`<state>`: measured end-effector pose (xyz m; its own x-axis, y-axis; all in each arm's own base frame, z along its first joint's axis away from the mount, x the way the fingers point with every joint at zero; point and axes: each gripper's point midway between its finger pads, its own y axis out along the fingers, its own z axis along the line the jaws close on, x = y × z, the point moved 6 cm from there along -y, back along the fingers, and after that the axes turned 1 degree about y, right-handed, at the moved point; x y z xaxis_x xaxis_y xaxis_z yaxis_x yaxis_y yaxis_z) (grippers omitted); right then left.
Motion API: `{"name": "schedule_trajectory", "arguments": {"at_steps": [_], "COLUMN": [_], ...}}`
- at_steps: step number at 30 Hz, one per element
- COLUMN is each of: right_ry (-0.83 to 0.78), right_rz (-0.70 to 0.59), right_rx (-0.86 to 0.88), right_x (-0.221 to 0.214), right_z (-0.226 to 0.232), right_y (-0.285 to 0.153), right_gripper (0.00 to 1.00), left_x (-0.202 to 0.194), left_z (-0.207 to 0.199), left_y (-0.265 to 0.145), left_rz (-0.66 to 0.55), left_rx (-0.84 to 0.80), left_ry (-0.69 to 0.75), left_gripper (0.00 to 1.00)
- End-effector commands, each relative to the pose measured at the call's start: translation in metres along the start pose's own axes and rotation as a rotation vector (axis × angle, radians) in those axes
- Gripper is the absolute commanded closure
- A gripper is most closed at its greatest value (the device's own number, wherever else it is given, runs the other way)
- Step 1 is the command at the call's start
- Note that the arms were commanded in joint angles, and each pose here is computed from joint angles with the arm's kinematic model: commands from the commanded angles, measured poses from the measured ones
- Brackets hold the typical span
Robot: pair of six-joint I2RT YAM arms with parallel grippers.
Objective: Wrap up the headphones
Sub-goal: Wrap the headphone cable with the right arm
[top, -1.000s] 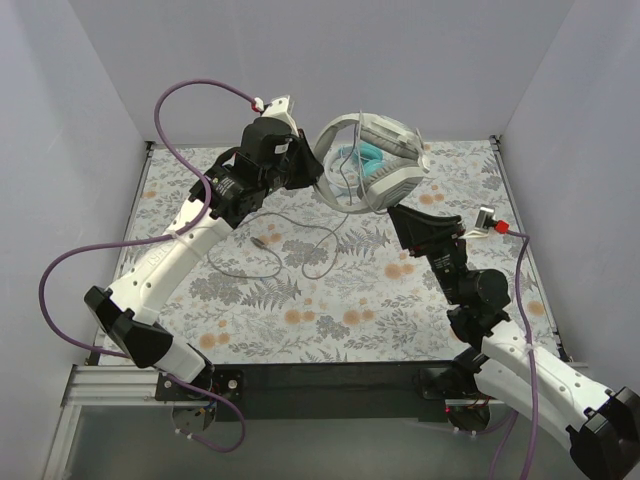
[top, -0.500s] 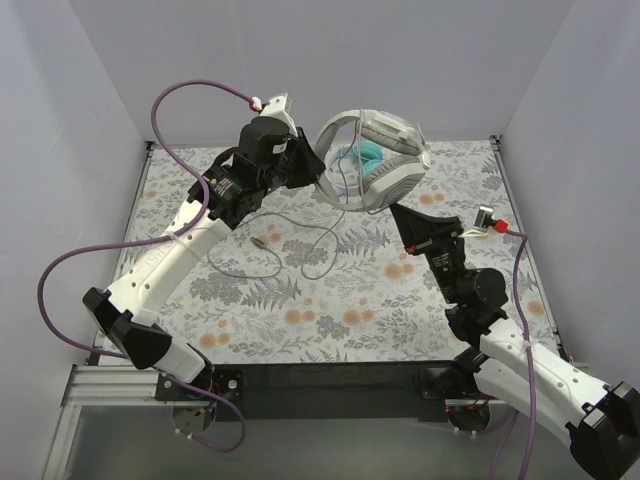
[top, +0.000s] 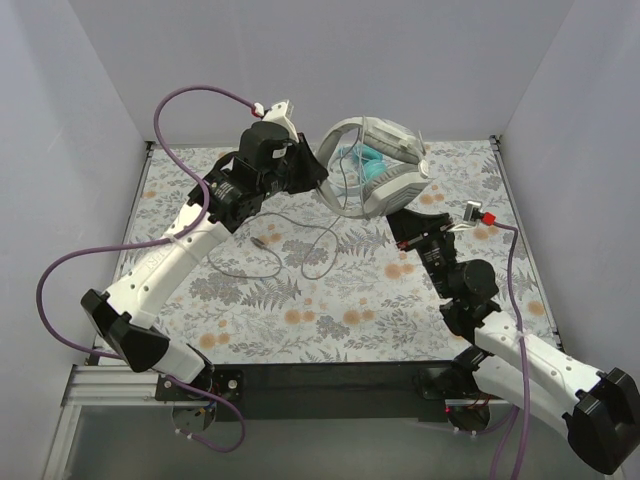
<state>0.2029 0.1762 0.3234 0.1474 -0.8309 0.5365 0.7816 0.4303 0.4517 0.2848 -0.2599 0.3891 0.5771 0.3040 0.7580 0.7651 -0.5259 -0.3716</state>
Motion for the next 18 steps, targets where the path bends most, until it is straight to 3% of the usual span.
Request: {"name": "schedule_trajectory", "arguments": {"at_steps": [1, 10, 18], "right_ry": [0.010, -0.008, -0.056], "right_rz": [-0.020, 0.006, 0.021], "right_rx": [0.011, 0.046, 0.112], "right_x": [0.006, 0.007, 0.009], "right_z": [0.009, 0.019, 0.030], "right_y": [0.011, 0.020, 0.024], "right_gripper": [0.99, 0.98, 0.70], "left_x": [0.025, 0.021, 0.018], "left_z": [-0.027, -0.025, -0.024], "left_y": [-0.038, -0.042, -0.043], "left_rz": [-0.092, -0.074, -0.045], "left_rx": [-0.155, -0.157, -0.147], "left_ry": [-0.046, -0.040, -0.044], "left_gripper": [1.00, 1.00, 1.00]}}
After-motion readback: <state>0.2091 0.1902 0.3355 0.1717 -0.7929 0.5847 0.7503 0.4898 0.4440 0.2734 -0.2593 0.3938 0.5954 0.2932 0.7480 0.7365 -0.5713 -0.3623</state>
